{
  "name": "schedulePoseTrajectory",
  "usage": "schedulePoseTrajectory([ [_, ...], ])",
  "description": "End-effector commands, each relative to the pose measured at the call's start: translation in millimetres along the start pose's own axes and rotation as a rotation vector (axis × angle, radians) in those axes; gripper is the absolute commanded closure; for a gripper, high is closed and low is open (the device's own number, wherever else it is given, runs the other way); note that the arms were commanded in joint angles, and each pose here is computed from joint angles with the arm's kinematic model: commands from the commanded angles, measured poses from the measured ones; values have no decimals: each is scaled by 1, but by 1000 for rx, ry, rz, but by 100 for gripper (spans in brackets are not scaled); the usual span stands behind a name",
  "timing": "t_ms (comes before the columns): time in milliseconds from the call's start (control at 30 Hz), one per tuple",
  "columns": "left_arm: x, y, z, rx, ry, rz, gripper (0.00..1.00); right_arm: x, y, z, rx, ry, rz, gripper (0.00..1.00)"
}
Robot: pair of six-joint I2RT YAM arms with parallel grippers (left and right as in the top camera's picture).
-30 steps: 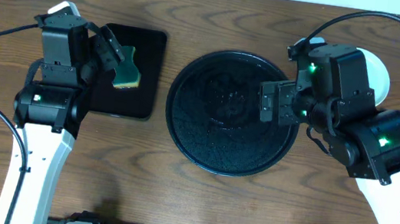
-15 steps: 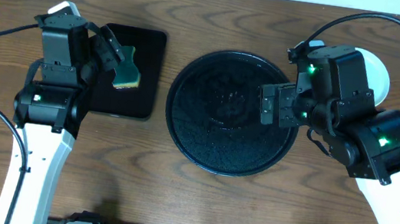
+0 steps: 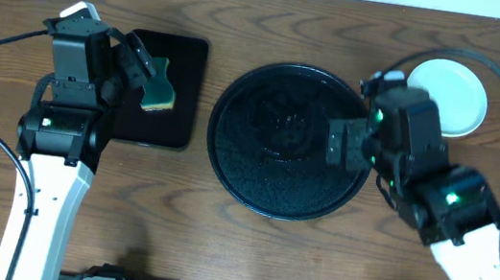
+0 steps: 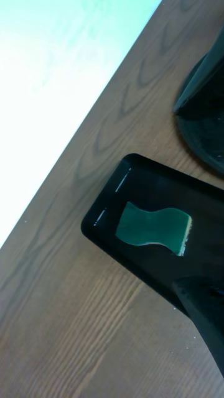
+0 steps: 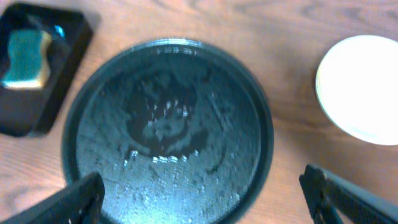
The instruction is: Clean dirty plates on tray and stack at the side
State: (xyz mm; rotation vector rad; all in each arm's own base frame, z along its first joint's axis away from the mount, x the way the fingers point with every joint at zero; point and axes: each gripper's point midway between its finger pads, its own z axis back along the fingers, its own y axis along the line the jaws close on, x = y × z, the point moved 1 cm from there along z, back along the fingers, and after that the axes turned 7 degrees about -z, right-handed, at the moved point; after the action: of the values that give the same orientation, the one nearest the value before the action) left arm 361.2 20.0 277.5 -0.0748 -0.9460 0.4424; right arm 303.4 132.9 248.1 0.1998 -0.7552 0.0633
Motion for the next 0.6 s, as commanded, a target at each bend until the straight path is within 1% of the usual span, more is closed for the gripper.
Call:
schedulePoseTrajectory([
  [0, 1, 1, 1, 2, -3, -8, 20, -19, -15, -9, 7, -48, -24, 1],
  [100, 1, 1, 1, 2, -3, -8, 20, -33, -22, -19, 65, -104, 2, 1],
  [200, 1, 1, 1, 2, -3, -8, 20, -43, -35, -21, 102, -180, -30, 1],
  [367, 1, 1, 1, 2, -3, -8, 19, -56, -55, -17, 153, -359, -72, 1],
  [567, 1, 1, 1, 2, -3, -8, 19, -69, -69, 4, 163, -588, -73, 1],
])
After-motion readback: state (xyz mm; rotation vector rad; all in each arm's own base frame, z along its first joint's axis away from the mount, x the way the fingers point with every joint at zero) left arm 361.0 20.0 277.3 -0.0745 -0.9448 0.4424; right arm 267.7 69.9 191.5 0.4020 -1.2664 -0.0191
